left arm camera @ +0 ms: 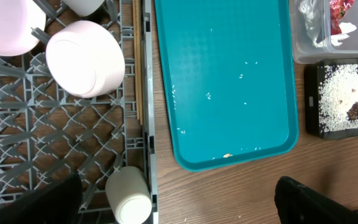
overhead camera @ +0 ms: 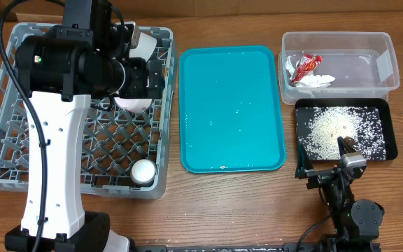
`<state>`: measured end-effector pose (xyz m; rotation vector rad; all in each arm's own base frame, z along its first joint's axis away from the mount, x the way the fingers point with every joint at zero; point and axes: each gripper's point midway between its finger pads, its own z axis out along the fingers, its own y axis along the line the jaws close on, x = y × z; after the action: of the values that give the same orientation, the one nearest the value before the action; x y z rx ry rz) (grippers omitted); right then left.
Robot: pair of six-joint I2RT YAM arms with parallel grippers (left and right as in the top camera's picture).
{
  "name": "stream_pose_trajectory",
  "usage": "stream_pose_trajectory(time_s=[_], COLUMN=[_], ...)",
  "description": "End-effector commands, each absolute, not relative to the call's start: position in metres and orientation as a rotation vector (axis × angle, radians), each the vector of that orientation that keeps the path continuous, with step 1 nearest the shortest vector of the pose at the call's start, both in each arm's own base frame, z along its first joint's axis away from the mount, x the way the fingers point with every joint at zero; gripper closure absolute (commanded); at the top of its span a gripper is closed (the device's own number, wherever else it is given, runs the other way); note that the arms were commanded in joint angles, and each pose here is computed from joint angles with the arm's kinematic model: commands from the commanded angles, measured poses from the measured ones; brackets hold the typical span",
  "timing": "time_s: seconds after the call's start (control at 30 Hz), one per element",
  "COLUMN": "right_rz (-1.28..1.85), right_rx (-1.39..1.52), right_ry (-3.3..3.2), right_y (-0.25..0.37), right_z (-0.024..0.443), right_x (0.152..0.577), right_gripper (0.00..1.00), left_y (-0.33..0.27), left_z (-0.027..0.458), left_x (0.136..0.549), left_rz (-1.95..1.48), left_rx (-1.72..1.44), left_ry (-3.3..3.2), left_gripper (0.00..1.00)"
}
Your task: Sort waste into correct bins and load items into the dishwasher
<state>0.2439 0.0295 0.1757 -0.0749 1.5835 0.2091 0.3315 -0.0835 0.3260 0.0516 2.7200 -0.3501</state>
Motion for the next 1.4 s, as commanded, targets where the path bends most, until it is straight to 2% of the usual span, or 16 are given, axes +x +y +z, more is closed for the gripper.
stream_pose_trajectory(time_s=[0.0,0.13,0.33,0.53,0.7,1.07,1.37], right_rz=[0.21,0.21,0.21,0.21,0.21,0.21,0.21], right_rx=[-0.089,-0.089,-0.089,-0.089,-0.089,-0.089,-0.089], right_ry=[1.577,1.577,1.577,1.577,1.577,1.577,1.577], right_y=[0.031,0.031,0.031,0.031,0.031,0.031,0.031], right_z=[0.174,0.174,0.174,0.174,0.174,0.174,0.174], right_x=[0.243,0.243,0.243,0.243,0.243,0.243,0.243], right_gripper=[0.0,0.0,0.0,0.0,0.0,0.0,0.0], left_y=[-0.086,-0.074,-0.069,-0.054,-0.032,-0.008,-0.008], left_z=[0.327,0.338,0.396,0.415,0.39,0.301,0.245], left_x=[0.332,0.334,0.362,0.348,0.322,0.261,0.24], left_rz=[-0.355,-0.265,-0.234,-0.194,-0.162,-0.108,-0.082], left_rx=[0.058,0.038,0.051,0.056,0.002,-0.048,-0.011], left_ry=[2.717,2.656,2.296,2.048,1.937,1.674,1.519], left_gripper=[0.0,0.0,0.0,0.0,0.0,0.0,0.0])
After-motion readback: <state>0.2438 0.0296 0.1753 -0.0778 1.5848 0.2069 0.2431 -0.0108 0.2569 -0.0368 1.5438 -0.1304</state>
